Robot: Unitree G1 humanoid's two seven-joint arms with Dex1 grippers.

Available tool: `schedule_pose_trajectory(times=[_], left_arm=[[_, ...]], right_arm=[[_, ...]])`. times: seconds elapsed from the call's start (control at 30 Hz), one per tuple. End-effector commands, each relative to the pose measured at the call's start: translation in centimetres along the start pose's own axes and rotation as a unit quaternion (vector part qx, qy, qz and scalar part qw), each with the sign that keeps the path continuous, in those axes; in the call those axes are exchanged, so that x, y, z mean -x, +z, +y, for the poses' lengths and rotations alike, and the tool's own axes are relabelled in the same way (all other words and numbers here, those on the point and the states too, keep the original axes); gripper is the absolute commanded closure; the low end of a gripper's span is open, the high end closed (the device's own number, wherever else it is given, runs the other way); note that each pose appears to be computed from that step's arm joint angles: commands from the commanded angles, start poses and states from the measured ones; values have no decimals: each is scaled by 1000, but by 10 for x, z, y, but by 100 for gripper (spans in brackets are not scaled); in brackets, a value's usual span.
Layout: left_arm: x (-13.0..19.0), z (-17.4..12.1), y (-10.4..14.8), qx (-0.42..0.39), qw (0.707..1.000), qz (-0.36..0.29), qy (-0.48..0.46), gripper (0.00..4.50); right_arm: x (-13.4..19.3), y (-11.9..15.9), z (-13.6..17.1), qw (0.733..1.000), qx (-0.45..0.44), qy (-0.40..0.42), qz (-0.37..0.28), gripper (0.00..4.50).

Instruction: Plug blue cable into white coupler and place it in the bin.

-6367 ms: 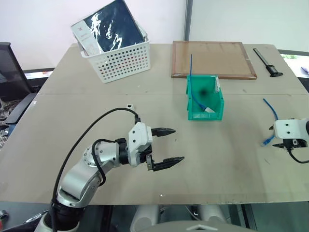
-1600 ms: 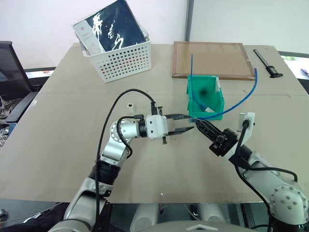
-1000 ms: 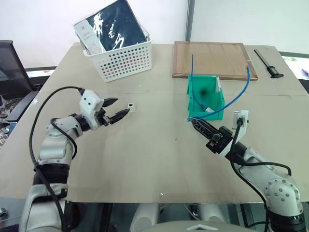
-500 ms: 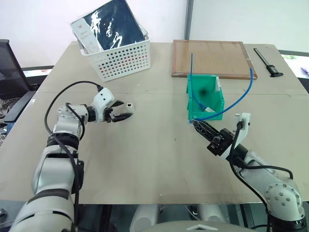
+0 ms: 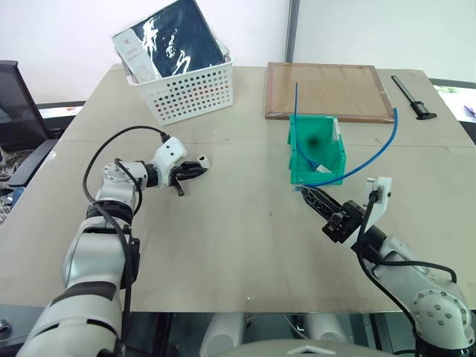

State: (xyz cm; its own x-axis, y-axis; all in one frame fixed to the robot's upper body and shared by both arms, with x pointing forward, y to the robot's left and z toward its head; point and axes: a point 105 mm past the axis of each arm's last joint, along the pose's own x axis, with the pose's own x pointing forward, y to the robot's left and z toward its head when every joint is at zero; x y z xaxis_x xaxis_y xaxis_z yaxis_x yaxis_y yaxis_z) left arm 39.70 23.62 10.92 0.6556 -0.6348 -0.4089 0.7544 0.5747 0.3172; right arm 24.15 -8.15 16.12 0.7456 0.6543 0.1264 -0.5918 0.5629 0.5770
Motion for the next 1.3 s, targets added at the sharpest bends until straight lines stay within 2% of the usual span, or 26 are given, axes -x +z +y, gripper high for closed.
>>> schedule_pose_trajectory(times=[0.03, 0.33, 0.53, 0.63, 0.77, 0.83, 1.07, 1.3], left_arm=[[2, 4, 8, -6, 1000, -15, 4, 424], [8, -2, 10, 20, 998, -47, -22, 424], [2, -41, 22, -1, 988, -90, -124, 424], [-7, -77, 39, -35, 977, -115, -178, 424], [-19, -124, 60, -84, 957, -124, -248, 424], [-25, -137, 65, -105, 951, -116, -267, 424], [-44, -160, 59, -185, 930, -68, -310, 424], [-54, -160, 51, -218, 920, -39, -323, 424]], right_arm=[[2, 9, 10, 1000, 13, 15, -19, 450], [0, 7, 9, 1000, 18, 19, -13, 450], [-1, 5, 7, 998, 63, 21, 6, 450], [-3, 0, 9, 991, 118, 41, 39, 450], [-9, -4, 11, 974, 189, 83, 91, 450], [-12, -5, 10, 963, 222, 100, 114, 450], [-25, 0, 1, 917, 315, 158, 189, 450], [-32, -4, -12, 884, 344, 193, 250, 450]])
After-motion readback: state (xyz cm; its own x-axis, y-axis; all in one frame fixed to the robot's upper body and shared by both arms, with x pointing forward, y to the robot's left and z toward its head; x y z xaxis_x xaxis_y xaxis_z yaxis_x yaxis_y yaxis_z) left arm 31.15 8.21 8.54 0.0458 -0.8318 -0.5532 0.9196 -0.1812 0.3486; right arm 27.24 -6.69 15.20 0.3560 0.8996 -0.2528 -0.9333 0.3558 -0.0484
